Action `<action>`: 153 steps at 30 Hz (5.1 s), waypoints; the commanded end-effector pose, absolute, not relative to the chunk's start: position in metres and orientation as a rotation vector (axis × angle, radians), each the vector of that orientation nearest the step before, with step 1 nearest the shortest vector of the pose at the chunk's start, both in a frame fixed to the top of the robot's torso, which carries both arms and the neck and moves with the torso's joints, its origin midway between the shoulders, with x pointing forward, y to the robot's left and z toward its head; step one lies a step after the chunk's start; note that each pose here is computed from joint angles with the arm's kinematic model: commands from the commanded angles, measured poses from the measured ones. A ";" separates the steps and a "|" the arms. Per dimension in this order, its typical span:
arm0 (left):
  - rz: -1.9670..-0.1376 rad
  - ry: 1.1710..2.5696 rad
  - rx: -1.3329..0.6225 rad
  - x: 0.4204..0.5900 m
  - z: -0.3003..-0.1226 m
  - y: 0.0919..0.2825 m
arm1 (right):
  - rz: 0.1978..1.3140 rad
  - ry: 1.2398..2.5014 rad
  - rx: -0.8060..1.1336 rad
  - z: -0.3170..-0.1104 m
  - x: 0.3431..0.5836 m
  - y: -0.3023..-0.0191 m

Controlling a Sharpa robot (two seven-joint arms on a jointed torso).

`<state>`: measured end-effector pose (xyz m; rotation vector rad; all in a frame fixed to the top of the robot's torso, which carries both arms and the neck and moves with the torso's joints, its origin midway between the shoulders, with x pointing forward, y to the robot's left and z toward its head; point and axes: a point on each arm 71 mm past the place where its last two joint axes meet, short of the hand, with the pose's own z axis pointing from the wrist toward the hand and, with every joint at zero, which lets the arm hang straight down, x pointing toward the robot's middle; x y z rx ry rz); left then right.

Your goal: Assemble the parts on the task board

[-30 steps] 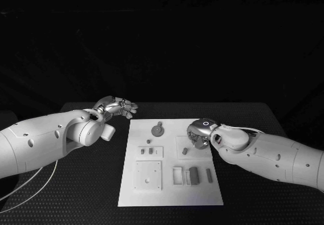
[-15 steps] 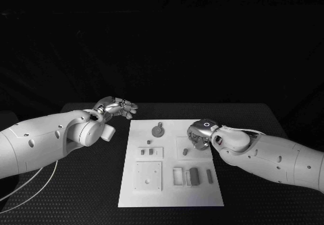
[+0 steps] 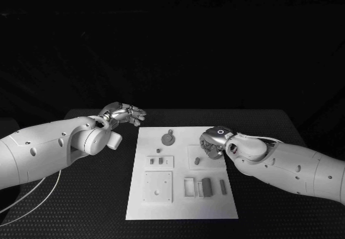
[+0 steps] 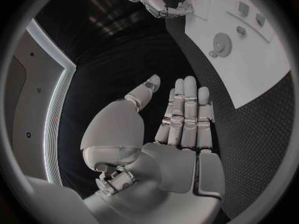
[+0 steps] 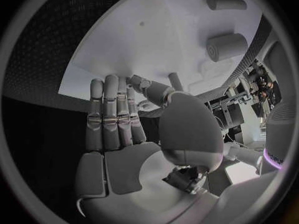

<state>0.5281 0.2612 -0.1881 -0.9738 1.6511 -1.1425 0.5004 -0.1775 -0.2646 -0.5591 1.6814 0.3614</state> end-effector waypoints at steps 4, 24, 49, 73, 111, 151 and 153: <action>-1.162 1.654 -0.969 0.529 -0.186 0.260 | 0.373 1.716 -0.563 -0.266 0.498 -0.178; -1.156 1.655 -0.972 0.530 -0.187 0.262 | 0.385 1.698 -0.533 -0.246 0.503 -0.181; -1.149 1.646 -0.984 0.531 -0.187 0.264 | 0.711 1.611 -0.463 -0.205 0.467 -0.130; -1.170 1.645 -0.985 0.535 -0.186 0.256 | 0.835 1.645 -0.626 -0.264 0.418 -0.058; -1.177 1.653 -0.982 0.534 -0.185 0.253 | 0.797 1.704 -0.651 -0.289 0.417 -0.051; -1.177 1.656 -0.983 0.534 -0.185 0.254 | 0.794 1.730 -0.654 -0.293 0.416 -0.050; -1.177 1.656 -0.983 0.534 -0.185 0.254 | 0.788 1.733 -0.656 -0.293 0.417 -0.049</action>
